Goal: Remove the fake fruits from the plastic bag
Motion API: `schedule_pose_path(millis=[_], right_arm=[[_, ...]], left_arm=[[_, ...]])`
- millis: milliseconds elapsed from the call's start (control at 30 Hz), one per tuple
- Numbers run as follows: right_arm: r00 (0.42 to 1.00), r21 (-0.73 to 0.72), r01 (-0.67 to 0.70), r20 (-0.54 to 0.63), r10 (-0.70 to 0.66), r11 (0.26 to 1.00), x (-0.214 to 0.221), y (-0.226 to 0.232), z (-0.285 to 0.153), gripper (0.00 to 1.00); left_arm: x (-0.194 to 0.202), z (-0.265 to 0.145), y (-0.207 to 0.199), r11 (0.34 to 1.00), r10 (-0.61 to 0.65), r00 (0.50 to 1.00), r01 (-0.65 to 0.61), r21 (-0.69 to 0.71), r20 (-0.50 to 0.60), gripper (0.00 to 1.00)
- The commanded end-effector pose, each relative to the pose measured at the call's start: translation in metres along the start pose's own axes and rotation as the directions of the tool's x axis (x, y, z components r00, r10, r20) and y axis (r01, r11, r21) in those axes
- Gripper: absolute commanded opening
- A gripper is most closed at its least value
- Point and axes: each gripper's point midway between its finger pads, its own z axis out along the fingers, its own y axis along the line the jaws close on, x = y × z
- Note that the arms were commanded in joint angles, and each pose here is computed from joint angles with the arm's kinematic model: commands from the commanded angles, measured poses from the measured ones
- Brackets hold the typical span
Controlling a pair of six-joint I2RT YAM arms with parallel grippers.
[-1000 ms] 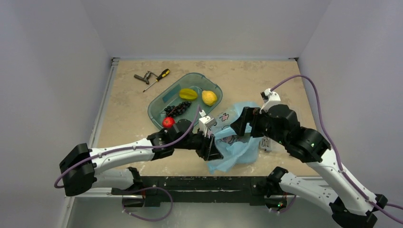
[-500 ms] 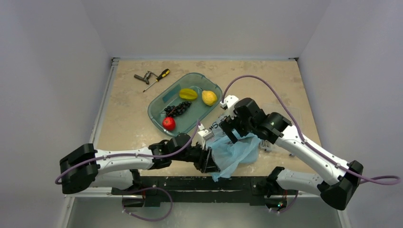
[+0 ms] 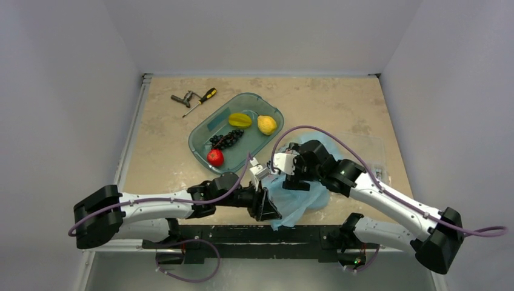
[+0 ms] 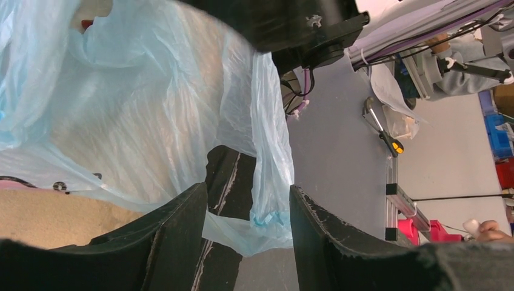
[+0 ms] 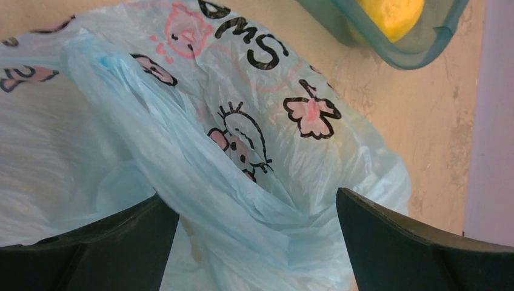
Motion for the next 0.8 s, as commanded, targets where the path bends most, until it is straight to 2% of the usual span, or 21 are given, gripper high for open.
schedule_pose_path(millis=[0,67,133,200,267,333,467,600,700,767], right_arm=[[0.985,0.031,0.152,0.084,-0.154,0.988,-0.018,-0.009,0.019,0.97],[0.983,0.039,0.161,0.087,-0.164,0.986,-0.021,-0.011,0.029,0.94],[0.983,0.052,0.163,0.079,-0.167,0.985,-0.022,-0.014,0.038,0.86],[0.985,0.053,0.13,0.11,-0.135,0.99,-0.029,-0.014,0.043,0.7],[0.987,0.121,0.071,0.138,-0.088,0.99,-0.03,-0.024,0.042,0.47],[0.98,0.145,-0.026,0.198,-0.004,0.989,-0.041,-0.038,0.035,0.26],[0.909,0.047,-0.22,0.373,0.188,0.974,-0.071,-0.056,0.013,0.0],[0.768,0.092,-0.496,0.51,0.387,0.864,-0.089,-0.094,-0.017,0.0],[0.673,0.128,-0.624,0.588,0.447,0.771,-0.097,-0.119,-0.043,0.0],[0.612,0.179,-0.722,0.615,0.497,0.668,-0.093,-0.141,-0.057,0.0]], left_arm=[[-0.018,-0.001,-0.024,0.995,0.046,0.997,-0.051,0.083,0.063,0.51],[-0.016,0.0,-0.023,0.995,0.043,0.997,-0.049,0.083,0.062,0.51],[-0.014,0.003,-0.018,0.997,0.037,0.998,-0.041,0.069,0.055,0.51],[-0.013,0.01,-0.007,0.999,0.022,0.998,-0.024,0.028,0.055,0.53],[-0.013,0.018,0.007,1.0,0.018,0.997,-0.017,-0.015,0.069,0.5],[-0.009,0.027,0.019,0.998,0.023,0.999,-0.021,-0.06,0.034,0.46],[0.005,0.043,0.035,0.996,-0.021,1.0,0.021,-0.089,0.004,0.44],[0.011,0.055,0.051,0.987,-0.043,0.999,0.038,-0.154,-0.03,0.39],[0.012,0.056,0.051,0.985,-0.038,0.999,0.032,-0.167,-0.033,0.38],[0.013,0.056,0.049,0.986,-0.03,0.999,0.023,-0.166,-0.037,0.38]])
